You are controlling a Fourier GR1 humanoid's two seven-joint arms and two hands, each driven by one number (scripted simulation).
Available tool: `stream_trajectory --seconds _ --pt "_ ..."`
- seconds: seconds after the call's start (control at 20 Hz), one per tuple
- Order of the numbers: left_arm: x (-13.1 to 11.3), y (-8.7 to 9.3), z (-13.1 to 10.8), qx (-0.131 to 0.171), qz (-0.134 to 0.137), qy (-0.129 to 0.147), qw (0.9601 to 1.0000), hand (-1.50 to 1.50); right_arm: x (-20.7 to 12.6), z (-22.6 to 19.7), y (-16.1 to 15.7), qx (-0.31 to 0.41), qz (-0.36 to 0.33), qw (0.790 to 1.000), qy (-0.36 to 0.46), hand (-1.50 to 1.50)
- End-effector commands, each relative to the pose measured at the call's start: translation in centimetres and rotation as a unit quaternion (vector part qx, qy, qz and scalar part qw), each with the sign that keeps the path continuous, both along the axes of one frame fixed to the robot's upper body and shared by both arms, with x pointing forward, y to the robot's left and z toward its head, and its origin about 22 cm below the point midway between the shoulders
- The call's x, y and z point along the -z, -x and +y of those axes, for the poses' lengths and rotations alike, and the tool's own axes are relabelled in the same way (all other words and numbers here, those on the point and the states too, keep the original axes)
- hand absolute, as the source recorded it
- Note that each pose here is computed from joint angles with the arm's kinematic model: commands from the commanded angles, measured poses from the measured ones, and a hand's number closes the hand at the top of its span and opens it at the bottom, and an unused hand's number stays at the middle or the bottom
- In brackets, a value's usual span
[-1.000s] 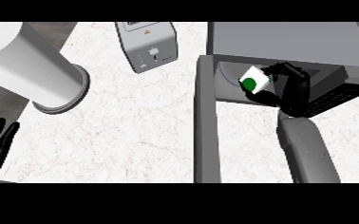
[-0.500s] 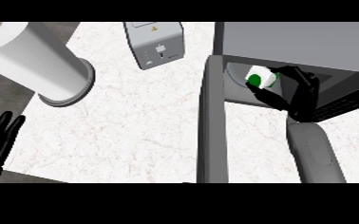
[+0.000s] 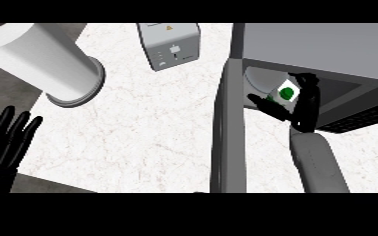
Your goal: Pick up the milk, place it into the microwave and close the microwave
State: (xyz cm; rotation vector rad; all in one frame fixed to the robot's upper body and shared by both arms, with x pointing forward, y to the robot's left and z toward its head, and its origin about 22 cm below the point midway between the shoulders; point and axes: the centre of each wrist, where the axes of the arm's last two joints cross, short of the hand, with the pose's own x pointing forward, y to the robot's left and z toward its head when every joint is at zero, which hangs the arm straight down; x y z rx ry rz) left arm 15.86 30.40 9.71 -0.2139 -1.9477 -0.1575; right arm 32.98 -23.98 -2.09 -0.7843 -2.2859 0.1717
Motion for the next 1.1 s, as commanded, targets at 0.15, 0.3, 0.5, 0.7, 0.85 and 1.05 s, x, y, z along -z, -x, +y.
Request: stream_trajectory --seconds 0.15,0.3,0.5,0.7,0.85,1.05 --pt "0.0 -0.5 -0.6 0.006 0.003 -0.009 0.9999 -1.50 -0.7 1.2 -3.5 0.010 0.121 0.990 -0.069 -1.50" --pt "0.1 -0.7 -0.9 0.011 0.004 -0.009 0.9999 -1.50 -0.4 1.1 -3.5 0.014 0.130 0.989 -0.071 -1.50" --pt "-0.2 -0.9 -1.6 0.013 -0.001 -0.010 0.9999 -1.50 -0.8 0.7 -4.1 0.018 0.141 0.988 -0.066 -1.50" --pt "0.3 -0.7 -1.7 0.008 0.008 -0.012 0.9999 -1.50 -0.2 0.7 -4.0 0.020 0.153 0.985 -0.074 -1.50" --pt "0.2 -1.0 -2.2 0.017 0.008 -0.009 0.9998 -1.50 -0.6 0.6 -4.4 0.005 0.156 0.985 -0.071 -1.50" --pt "0.3 -1.2 -2.5 0.014 0.004 -0.008 0.9999 -1.50 -1.1 1.3 -5.0 -0.024 0.169 0.983 -0.071 -1.50"
